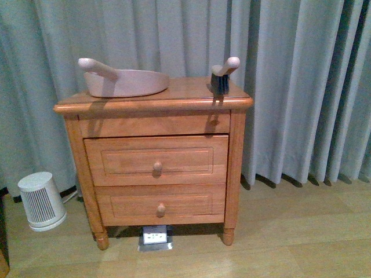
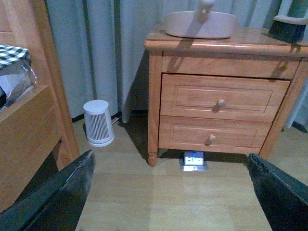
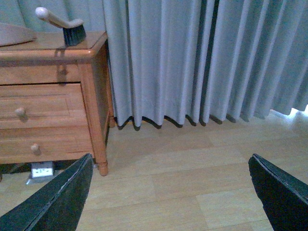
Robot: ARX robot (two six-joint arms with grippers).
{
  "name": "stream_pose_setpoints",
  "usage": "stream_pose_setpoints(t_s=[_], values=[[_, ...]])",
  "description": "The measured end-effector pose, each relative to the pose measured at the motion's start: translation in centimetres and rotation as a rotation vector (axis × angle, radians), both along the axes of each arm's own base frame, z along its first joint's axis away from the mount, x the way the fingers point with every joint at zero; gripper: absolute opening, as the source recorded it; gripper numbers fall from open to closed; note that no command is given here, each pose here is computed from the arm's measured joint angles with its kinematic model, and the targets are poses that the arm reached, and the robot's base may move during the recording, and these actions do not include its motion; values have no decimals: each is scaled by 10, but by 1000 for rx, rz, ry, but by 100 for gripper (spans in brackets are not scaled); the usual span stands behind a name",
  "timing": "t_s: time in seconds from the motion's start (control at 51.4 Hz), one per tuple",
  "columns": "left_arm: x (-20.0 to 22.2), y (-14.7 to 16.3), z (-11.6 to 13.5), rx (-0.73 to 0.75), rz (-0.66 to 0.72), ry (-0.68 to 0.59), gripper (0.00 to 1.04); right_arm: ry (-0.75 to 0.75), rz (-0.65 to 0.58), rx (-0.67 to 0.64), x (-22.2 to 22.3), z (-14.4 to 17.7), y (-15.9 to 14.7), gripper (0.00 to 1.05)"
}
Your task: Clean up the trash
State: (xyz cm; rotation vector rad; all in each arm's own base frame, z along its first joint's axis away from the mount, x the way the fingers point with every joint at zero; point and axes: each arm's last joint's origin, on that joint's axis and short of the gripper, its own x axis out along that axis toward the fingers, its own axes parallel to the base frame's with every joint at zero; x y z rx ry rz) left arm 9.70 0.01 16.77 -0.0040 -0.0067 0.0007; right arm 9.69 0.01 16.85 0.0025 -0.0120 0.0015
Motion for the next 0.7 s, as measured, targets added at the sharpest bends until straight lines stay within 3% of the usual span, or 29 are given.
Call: stream_pose_setpoints(t_s=[0.7], values=[[0,0,0,0,0,0,97,0,0,0,0,0,0,97]])
